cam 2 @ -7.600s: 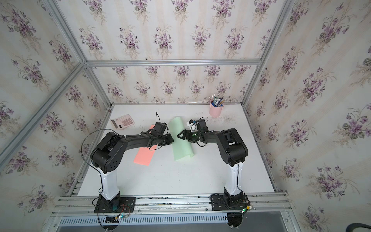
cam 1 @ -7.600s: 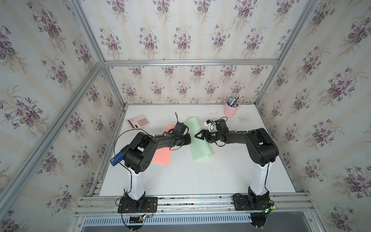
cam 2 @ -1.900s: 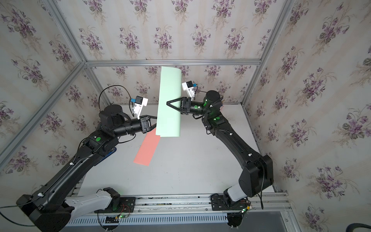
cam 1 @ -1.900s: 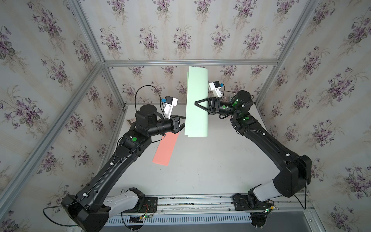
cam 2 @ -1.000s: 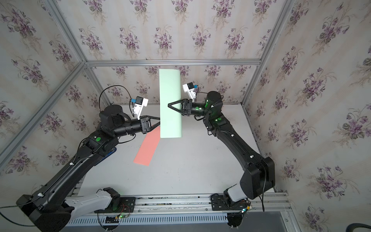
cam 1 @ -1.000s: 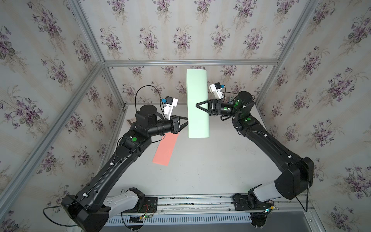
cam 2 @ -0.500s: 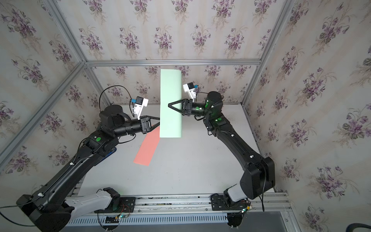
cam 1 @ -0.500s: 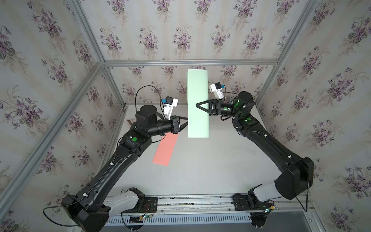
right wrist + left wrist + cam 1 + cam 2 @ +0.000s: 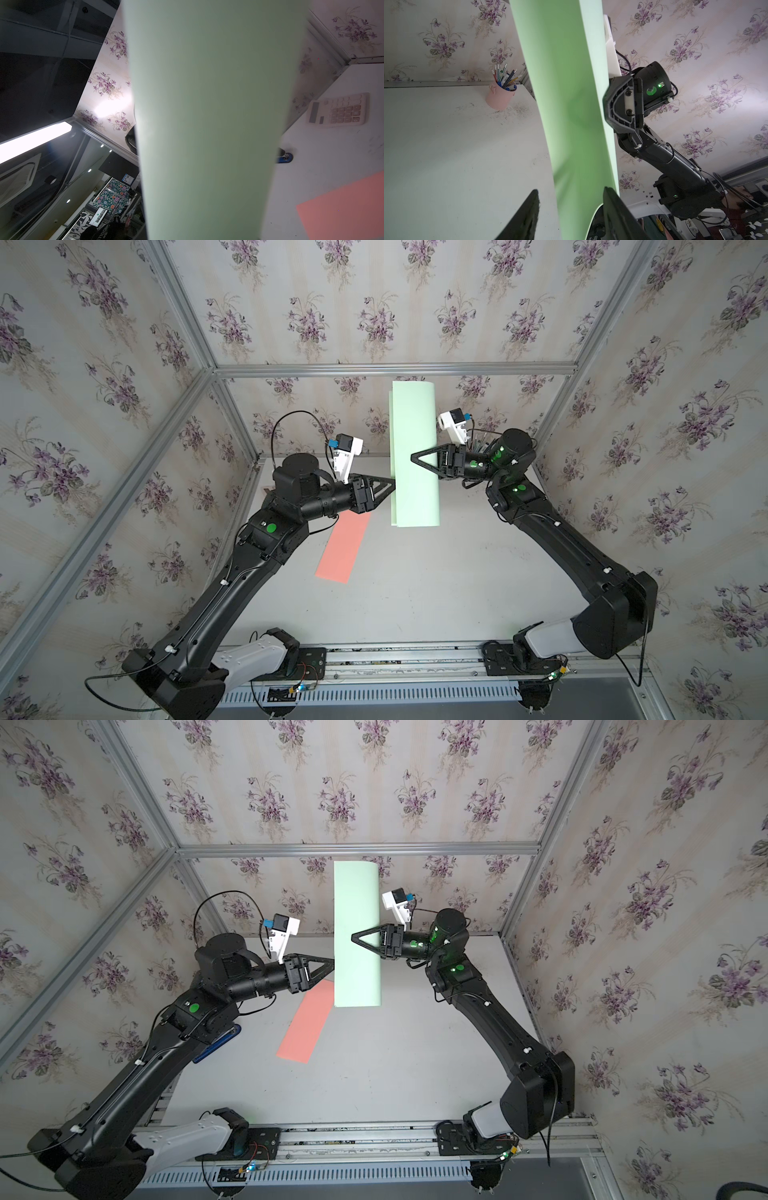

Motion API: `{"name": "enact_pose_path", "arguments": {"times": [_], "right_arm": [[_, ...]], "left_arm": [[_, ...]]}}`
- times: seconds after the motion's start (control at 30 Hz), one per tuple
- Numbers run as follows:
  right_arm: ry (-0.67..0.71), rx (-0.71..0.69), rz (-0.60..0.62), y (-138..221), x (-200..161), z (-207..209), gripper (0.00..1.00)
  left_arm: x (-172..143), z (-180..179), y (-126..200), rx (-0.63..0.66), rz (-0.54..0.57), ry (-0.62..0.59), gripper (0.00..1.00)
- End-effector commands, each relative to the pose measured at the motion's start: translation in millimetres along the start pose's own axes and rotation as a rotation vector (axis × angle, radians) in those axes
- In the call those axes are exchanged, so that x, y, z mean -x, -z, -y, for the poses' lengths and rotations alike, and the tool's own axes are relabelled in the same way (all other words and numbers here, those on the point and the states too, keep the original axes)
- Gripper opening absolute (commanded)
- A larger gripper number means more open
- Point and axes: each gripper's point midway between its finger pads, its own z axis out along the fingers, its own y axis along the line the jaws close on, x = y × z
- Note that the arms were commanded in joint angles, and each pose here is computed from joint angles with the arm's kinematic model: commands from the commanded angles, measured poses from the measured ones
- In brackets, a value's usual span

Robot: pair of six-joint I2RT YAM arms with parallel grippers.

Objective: Fold the rectangular paper in half along the long edge
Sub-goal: Fold the paper.

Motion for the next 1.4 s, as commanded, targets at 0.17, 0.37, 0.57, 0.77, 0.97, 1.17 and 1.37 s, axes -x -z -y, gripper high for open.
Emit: {"name": "enact_pose_path", "arguments": {"times": [0.17,0.37,0.57,0.77,0.97,1.17,1.37], "right_arm": [[0.050,0.071,-0.019,5.7,-1.5,-38.9,0.39],[0.065,0.089,-0.022,7.0,0.3,-53.9,0.39],[0.064,0.088,-0.023,6.3,1.4,-55.3,0.39],[0.042,0.070,-0.032,0.6,-1.7,-44.7,0.39],[0.029,0.055,-0.030,-1.8,-3.4,-35.2,0.38],[0.036,0.008,-0.028,-4.5,-2.2,-26.5,0.35],[0.059,-0.018,-0.032,-6.8,-2.1,-28.3,0.35]], "left_arm": [[42.1,39.0,12.0,-0.175,0.119,-0.064,0.55],[56.0,59.7,11.8,-0.283,0.145,-0.061,0.59],[59.1,64.4,8.1,-0.319,0.144,-0.047,0.59],[59.3,63.0,2.4,-0.324,0.132,-0.043,0.59],[59.0,61.7,-0.4,-0.323,0.127,-0.045,0.59],[58.7,62.6,-1.1,-0.329,0.121,-0.050,0.48],[56.7,60.0,-2.5,-0.321,0.113,-0.049,0.44]]}}
